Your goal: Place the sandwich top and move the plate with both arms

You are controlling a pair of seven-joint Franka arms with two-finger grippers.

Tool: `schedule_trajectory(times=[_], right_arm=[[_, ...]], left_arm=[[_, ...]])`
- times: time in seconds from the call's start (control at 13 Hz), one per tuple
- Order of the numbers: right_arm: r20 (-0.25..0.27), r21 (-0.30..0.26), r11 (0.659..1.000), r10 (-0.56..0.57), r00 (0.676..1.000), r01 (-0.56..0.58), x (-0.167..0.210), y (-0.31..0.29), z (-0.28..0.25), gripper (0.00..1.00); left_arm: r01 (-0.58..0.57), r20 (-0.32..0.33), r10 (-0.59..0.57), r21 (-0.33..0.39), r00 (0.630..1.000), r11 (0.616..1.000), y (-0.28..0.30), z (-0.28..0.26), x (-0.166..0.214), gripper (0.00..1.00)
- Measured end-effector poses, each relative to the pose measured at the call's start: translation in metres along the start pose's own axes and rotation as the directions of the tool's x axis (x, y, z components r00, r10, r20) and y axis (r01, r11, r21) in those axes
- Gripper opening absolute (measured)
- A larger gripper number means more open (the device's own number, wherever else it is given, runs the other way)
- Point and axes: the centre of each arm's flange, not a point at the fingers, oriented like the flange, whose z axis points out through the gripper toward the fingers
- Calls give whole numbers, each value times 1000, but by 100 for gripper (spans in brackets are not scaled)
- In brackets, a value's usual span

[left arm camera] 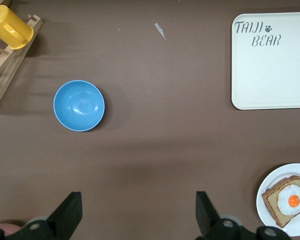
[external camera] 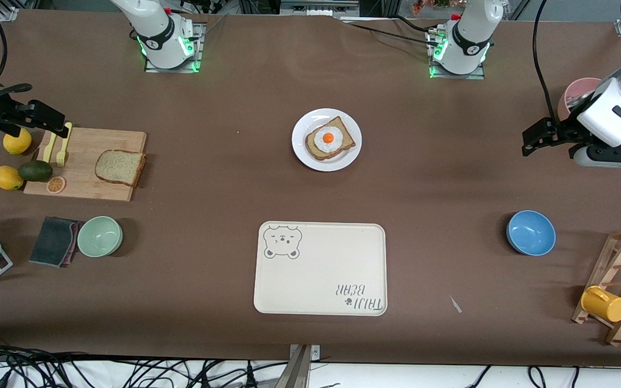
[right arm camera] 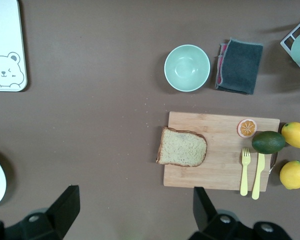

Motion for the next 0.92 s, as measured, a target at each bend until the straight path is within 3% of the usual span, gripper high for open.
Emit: schedule_trajectory(times=[0.92], right_arm=[[16, 0, 999, -36, 999, 36, -1, -20, 7, 100]], left_arm=[[0, 0, 0, 0, 1000, 1000, 0, 0, 0, 100]])
